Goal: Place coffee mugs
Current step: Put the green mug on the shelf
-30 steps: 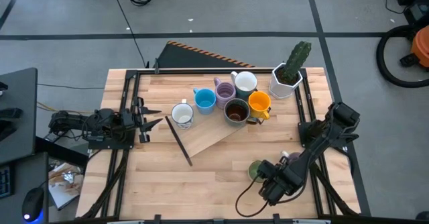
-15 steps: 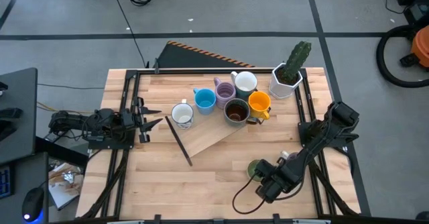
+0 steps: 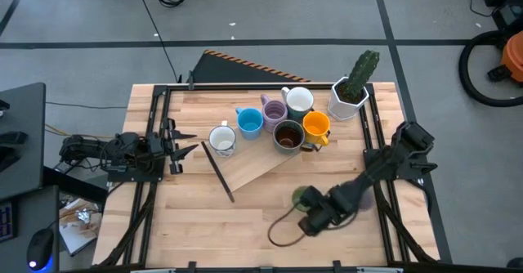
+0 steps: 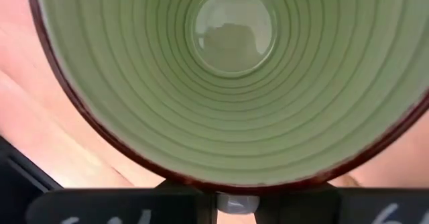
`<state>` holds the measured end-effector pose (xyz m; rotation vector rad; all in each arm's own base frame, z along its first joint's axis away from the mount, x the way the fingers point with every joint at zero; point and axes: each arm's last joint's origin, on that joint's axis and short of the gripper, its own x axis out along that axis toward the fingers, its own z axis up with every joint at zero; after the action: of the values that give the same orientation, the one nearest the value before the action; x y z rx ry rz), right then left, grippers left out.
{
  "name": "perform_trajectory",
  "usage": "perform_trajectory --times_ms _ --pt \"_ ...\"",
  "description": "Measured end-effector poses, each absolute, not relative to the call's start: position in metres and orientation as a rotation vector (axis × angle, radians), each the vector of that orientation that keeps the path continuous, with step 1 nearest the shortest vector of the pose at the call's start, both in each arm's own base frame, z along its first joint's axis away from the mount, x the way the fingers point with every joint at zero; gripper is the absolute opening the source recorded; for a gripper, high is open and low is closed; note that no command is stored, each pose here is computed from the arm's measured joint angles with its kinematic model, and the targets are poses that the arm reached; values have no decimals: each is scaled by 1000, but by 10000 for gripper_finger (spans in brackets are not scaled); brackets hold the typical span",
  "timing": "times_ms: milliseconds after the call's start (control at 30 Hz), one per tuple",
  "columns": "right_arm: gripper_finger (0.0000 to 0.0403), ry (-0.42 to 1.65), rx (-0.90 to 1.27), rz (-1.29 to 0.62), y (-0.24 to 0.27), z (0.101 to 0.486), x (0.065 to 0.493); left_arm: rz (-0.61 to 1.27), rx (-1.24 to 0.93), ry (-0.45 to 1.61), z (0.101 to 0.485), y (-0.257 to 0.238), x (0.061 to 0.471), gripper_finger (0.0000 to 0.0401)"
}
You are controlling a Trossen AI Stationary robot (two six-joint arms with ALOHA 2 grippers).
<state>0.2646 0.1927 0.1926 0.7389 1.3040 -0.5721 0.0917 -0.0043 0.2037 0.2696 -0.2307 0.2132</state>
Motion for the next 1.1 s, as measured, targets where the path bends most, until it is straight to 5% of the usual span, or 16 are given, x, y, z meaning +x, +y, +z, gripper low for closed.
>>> perform_trajectory --times_ms 767,1100 --pt "60 1109 767 -465 166 297 316 208 243 -223 203 -4 92 141" --pt "60 1010 766 -371 157 309 333 202 221 -203 200 -4 93 141"
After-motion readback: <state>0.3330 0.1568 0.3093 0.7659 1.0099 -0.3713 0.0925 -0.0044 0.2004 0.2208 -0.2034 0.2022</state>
